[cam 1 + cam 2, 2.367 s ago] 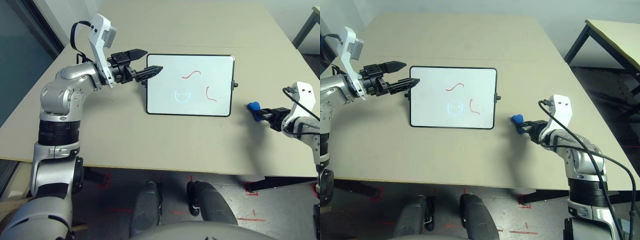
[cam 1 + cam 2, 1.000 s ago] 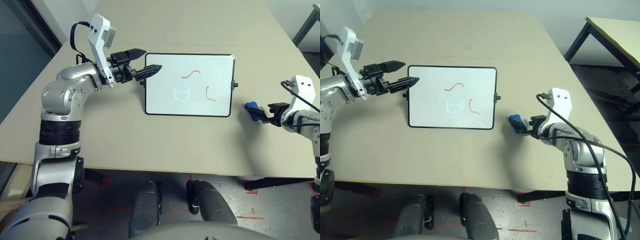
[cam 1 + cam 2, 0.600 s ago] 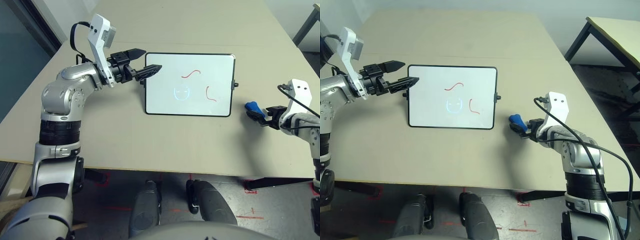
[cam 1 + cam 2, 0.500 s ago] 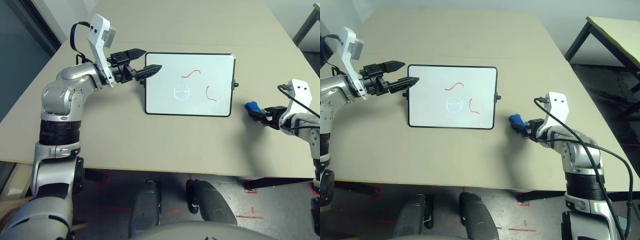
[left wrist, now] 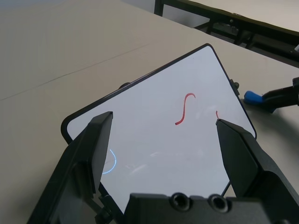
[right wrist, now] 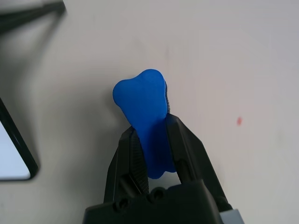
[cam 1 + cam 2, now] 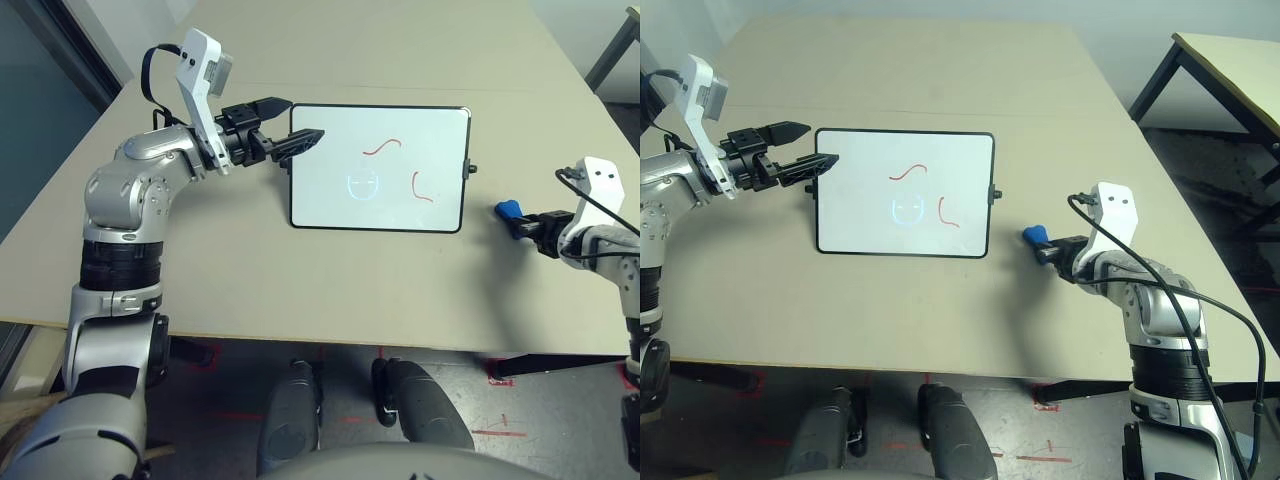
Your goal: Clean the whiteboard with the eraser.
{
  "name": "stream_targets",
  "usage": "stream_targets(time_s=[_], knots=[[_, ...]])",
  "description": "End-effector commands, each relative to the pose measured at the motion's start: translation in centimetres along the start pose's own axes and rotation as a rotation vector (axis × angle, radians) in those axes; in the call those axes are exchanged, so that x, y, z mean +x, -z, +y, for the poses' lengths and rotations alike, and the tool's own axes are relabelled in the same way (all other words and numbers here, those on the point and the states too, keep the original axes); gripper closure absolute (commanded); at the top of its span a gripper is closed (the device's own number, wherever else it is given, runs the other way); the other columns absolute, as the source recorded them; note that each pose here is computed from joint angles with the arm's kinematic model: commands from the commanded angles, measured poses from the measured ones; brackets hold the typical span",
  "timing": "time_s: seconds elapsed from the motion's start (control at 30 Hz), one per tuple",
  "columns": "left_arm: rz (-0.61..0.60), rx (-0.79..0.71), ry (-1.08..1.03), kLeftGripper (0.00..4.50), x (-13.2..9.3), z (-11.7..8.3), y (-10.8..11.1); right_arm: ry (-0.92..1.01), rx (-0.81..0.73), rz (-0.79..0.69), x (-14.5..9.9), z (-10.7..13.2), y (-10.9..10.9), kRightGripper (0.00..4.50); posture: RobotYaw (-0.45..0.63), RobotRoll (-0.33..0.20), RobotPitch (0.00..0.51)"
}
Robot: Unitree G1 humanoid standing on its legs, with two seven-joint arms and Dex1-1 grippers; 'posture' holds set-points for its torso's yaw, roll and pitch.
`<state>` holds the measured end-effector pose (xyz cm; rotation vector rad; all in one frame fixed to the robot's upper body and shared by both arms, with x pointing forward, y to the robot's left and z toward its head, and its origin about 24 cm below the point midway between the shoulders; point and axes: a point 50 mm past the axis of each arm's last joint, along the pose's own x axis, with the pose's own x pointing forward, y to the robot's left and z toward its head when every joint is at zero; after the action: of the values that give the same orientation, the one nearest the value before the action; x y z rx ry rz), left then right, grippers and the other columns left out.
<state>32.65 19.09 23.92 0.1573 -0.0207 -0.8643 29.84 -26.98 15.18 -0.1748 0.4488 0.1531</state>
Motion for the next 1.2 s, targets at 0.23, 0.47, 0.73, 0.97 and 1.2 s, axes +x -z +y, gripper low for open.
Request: stream_targets(time_s=[0.23,0.47,0.73,0.97,1.2], knots=[[0.021,-0.001,0.016,0.0,0.0,-0.2,0.3,-0.071,-0.301,-0.231,-1.7,0.6,-8.2,3.7,-0.04,0.0,0.159],[0.033,0.002,0.029,0.0,0.1,-0.2,0.4,-0.284,-0.632,-0.232,-2.6,3.1,-11.7,3.7,-0.05,0.0,0.159],[0.031,-0.006,0.054,0.0,0.4,-0.4,0.2,-0.443,-1.026,-0.165,-1.5,6.4,-12.8,3.7,-0.05,0.0,0.152],[0.032,-0.013,0.066,0.0,0.6,-0.6,0.4,-0.507,-1.197,-0.127,0.3,8.9,-12.9,3.7,-0.04,0.0,0.147],[0.034,-0.023,0.07,0.0,0.7,-0.8,0.6,-0.519,-1.24,-0.1,1.9,10.0,-13.1,3.7,-0.02,0.0,0.151]])
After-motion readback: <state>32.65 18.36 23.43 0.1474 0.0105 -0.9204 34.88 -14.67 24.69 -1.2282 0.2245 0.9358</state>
